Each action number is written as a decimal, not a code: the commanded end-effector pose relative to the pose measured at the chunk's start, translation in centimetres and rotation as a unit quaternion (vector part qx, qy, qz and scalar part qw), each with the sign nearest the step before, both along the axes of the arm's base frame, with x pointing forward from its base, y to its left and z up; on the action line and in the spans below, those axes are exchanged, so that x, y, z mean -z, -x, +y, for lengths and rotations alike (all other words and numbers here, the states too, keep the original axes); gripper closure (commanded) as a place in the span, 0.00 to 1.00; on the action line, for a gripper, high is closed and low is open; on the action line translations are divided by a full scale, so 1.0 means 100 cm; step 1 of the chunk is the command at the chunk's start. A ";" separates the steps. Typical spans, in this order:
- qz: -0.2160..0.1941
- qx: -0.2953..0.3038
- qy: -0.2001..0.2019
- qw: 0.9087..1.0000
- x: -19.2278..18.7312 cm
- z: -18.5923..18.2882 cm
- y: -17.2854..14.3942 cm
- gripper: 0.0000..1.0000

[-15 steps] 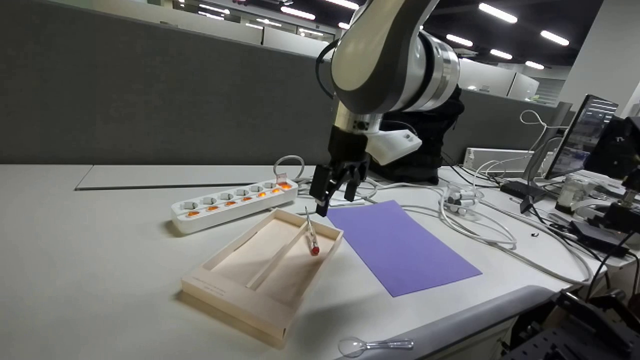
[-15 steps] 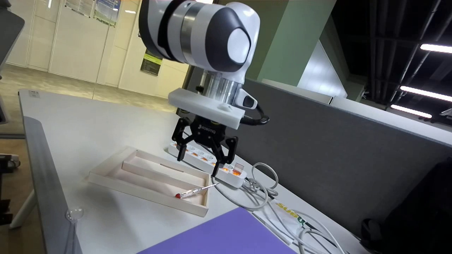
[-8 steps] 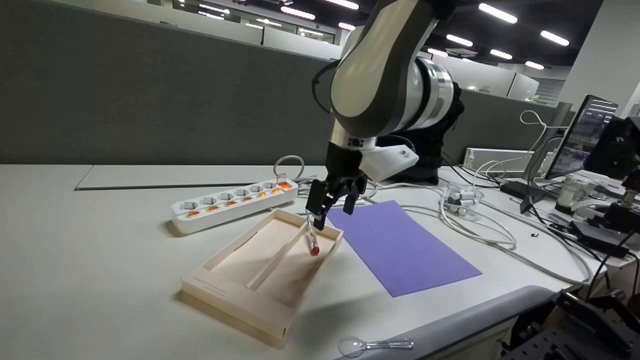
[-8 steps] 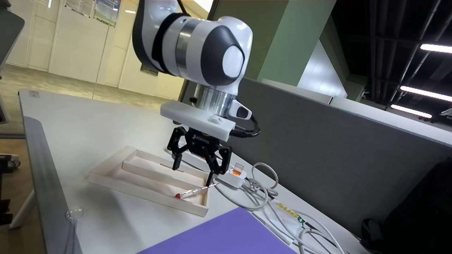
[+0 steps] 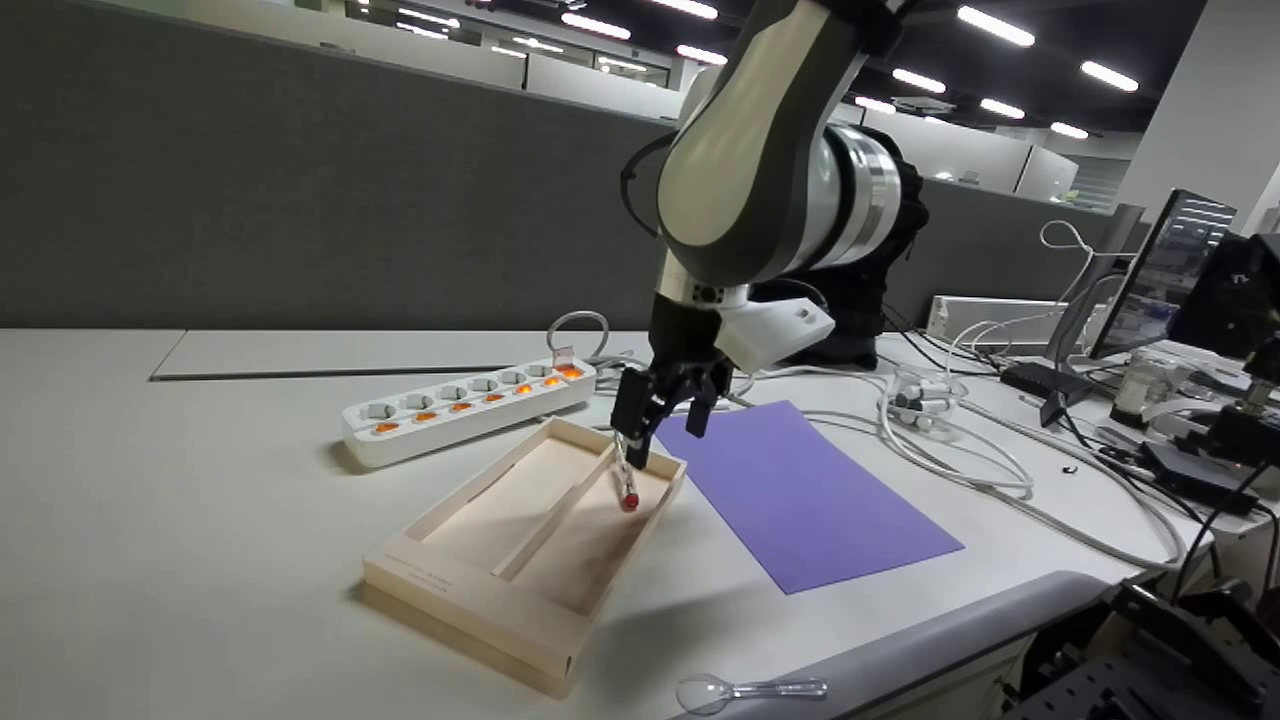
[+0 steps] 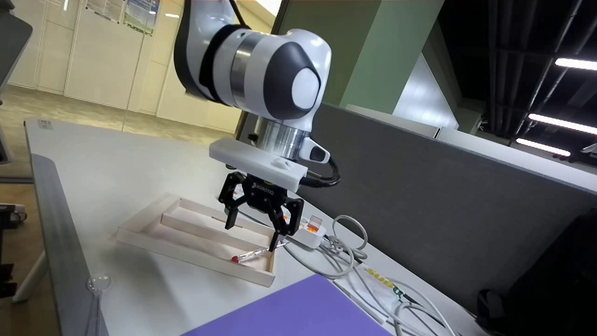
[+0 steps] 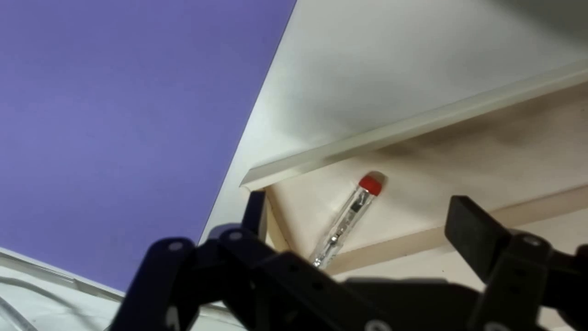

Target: Take the screwdriver from the tray and put it on the purple mat

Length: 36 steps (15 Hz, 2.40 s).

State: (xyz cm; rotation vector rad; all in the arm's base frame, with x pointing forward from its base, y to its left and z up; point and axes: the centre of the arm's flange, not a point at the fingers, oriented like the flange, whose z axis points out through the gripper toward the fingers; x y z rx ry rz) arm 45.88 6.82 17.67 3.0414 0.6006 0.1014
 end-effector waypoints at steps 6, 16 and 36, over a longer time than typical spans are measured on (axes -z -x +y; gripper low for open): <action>-0.019 -0.005 0.049 0.999 0.025 -0.008 -0.008 0.00; -0.055 -0.003 0.017 0.998 0.048 0.033 -0.017 0.00; -0.085 0.065 -0.010 0.994 0.032 0.016 -0.025 0.95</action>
